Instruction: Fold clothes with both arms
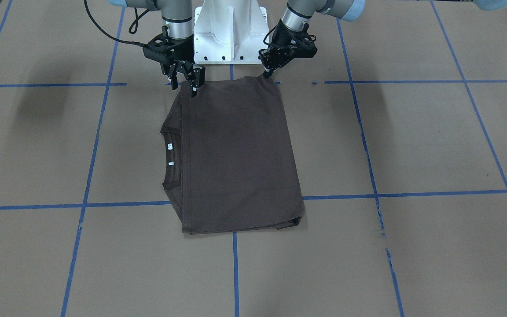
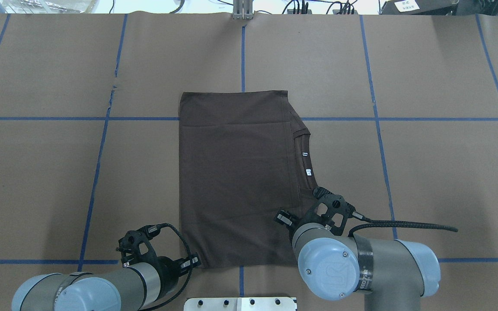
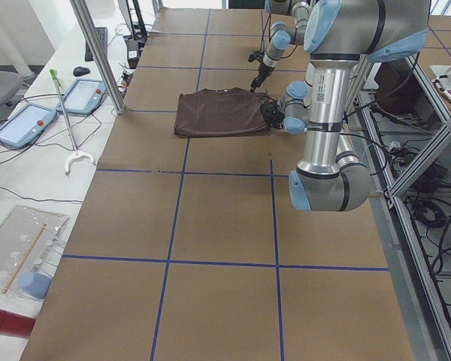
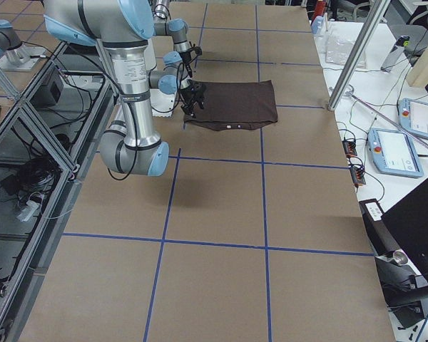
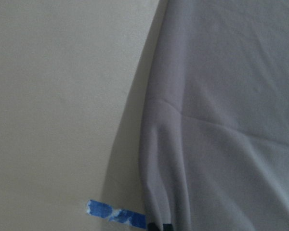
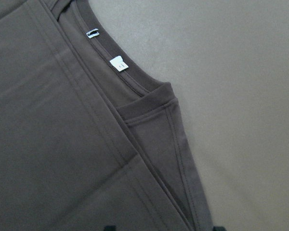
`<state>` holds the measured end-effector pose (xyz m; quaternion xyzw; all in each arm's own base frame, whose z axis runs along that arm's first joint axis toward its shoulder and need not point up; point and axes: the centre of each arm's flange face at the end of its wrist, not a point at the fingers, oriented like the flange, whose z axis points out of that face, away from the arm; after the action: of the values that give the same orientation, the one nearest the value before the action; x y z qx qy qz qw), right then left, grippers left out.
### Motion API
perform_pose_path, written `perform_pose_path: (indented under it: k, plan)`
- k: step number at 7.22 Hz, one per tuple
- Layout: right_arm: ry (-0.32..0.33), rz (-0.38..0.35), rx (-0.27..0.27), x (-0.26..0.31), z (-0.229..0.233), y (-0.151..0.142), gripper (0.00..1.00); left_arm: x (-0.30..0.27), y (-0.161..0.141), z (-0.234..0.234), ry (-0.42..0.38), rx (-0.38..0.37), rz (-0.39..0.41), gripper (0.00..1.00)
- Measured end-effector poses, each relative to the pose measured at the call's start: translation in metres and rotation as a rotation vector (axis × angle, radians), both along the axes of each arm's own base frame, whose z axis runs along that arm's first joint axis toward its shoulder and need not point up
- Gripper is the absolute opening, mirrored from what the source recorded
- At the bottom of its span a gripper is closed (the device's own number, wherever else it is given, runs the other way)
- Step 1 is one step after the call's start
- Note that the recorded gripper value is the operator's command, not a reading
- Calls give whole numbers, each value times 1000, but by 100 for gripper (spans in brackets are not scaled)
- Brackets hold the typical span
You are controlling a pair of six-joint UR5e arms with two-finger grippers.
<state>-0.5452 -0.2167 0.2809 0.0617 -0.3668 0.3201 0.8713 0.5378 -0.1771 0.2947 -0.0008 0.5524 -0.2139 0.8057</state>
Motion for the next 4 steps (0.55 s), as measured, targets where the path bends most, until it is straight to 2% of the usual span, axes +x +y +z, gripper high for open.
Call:
perform_pose_path:
  k: [4]
  plan:
    - [41, -11, 5, -16, 20, 16, 70, 0, 0, -1, 1, -1, 1, 0]
